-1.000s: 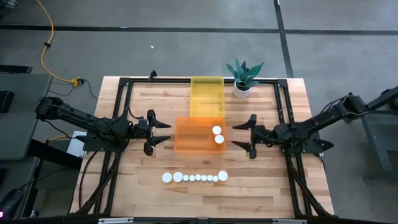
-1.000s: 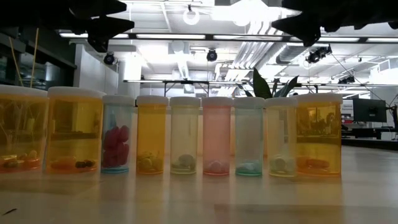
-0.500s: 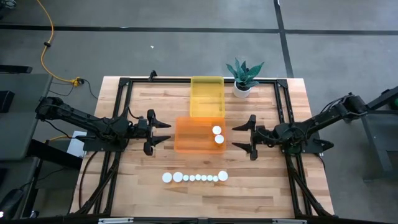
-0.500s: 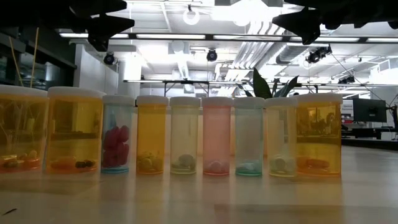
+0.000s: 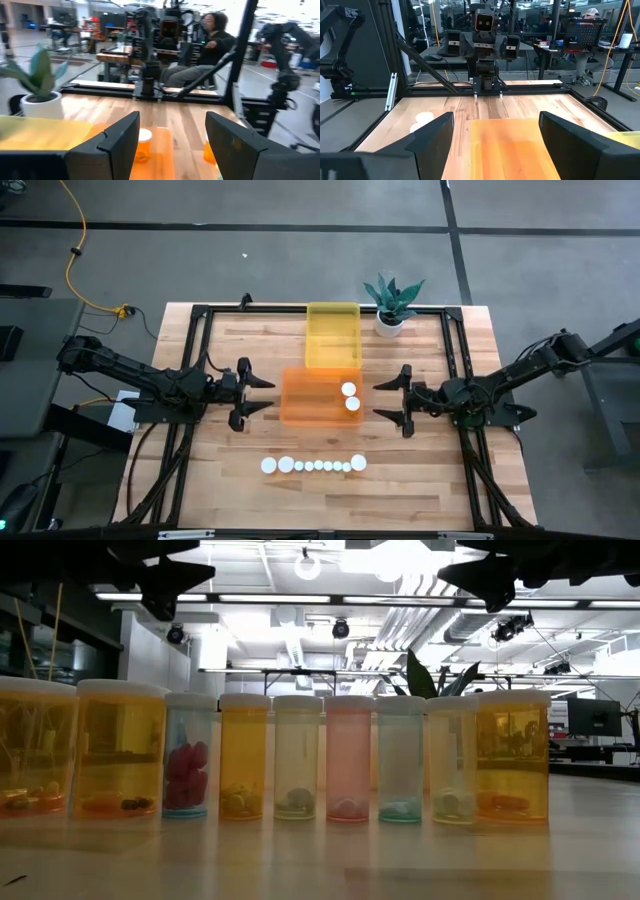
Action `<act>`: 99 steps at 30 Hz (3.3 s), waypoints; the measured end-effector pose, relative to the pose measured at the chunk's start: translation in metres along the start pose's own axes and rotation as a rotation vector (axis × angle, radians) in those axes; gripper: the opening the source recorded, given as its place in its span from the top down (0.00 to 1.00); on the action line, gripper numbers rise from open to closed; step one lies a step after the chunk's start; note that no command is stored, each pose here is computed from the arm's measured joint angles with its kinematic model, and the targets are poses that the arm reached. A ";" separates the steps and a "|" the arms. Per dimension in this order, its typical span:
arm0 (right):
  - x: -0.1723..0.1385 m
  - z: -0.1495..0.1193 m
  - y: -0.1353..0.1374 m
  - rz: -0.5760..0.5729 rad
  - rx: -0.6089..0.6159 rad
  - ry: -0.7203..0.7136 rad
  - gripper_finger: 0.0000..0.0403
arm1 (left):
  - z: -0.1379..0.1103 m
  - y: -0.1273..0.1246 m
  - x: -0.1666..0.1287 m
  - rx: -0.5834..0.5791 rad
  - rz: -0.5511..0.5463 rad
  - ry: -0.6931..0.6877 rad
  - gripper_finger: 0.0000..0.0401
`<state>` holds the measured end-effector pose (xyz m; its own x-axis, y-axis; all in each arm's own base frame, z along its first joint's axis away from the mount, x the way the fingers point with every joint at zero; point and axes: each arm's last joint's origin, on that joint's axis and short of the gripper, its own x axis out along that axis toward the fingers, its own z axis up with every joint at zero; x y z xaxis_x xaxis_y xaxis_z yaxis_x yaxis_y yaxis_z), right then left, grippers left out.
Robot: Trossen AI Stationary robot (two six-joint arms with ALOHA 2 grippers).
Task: Pick and place medicine bottles into bin by pill shape (circle, oval)
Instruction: Put the big orange pill bottle into the orange bin
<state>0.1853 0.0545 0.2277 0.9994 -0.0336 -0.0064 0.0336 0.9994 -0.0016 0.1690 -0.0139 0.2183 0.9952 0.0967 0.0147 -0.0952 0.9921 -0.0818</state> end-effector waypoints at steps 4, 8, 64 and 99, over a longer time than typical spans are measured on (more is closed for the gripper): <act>0.000 0.000 0.000 0.000 0.000 0.000 0.29 | -0.001 -0.002 0.001 0.002 -0.017 0.007 0.46; 0.000 0.000 0.000 0.000 0.000 0.000 0.29 | -0.003 -0.006 0.005 0.000 -0.039 -0.006 0.46; 0.000 -0.002 0.000 -0.001 0.016 0.024 0.29 | 0.020 -0.129 0.074 0.165 -0.342 0.466 0.20; 0.000 -0.003 0.000 -0.002 0.011 0.036 0.29 | -0.037 -0.138 0.050 -0.121 -0.055 0.928 0.20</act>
<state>0.1854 0.0544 0.2242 0.9985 -0.0352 -0.0424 0.0357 0.9993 0.0098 0.2327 -0.1494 0.1932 0.6232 -0.1041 -0.7751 -0.0963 0.9733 -0.2082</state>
